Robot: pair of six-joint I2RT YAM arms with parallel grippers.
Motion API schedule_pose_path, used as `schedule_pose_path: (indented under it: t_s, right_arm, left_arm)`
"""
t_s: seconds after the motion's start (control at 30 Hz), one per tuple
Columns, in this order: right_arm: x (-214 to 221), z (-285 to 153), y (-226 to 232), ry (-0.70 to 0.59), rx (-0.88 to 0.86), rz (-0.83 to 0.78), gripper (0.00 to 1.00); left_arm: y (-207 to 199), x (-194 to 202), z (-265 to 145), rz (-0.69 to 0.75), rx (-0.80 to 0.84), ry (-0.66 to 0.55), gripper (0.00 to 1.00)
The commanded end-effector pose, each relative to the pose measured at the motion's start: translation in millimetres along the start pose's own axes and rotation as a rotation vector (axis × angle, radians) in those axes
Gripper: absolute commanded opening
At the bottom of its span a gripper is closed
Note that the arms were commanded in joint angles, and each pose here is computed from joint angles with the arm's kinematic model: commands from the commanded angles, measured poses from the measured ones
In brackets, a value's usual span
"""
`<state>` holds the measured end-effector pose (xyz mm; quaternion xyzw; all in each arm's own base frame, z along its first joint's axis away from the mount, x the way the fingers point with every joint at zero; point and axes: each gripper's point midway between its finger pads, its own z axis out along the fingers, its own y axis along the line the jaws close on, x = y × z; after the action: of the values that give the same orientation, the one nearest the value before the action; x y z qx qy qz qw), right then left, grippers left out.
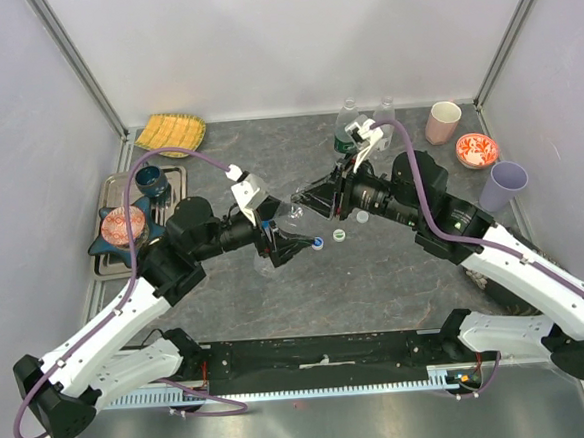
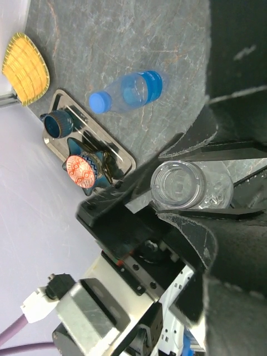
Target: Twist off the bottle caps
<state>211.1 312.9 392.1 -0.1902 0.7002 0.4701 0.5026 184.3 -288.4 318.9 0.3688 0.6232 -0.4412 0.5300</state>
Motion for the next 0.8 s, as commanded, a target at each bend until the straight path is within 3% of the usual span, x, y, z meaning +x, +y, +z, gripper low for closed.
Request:
schedule_pose_path:
  t_s: [0.0, 0.13, 0.3, 0.47, 0.6, 0.77]
  right_arm:
    - [-3.6, -4.7, 0.4, -0.005, 0.01, -0.027, 0.0]
    - [-18.4, -6.8, -7.3, -0.043, 0.074, -0.052, 0.0]
    - [-54.9, -13.5, -30.8, -0.141, 0.259, -0.102, 0.0]
    - [-87.7, -17.6, -86.5, -0.24, 0.604, -0.193, 0.0]
    - [-103.1, 0.5, -128.7, -0.273, 0.822, -0.284, 0.0]
    - [-118.4, 27.6, -178.5, -0.396, 0.972, -0.34, 0.0]
  left_arm:
    - [7.5, -28.3, -4.1, 0.043, -0.061, -0.085, 0.99]
    - [20.0, -31.0, -9.4, 0.015, -0.151, -0.077, 1.0]
    - [48.9, -39.8, -38.9, 0.002, -0.388, -0.077, 0.99]
    - [57.2, -59.4, -81.7, 0.018, -0.543, -0.172, 0.99]
    - [49.8, -65.3, -108.7, 0.027, -0.571, -0.244, 1.0]
    - [22.6, -68.3, -123.2, 0.06, -0.466, -0.294, 1.0]
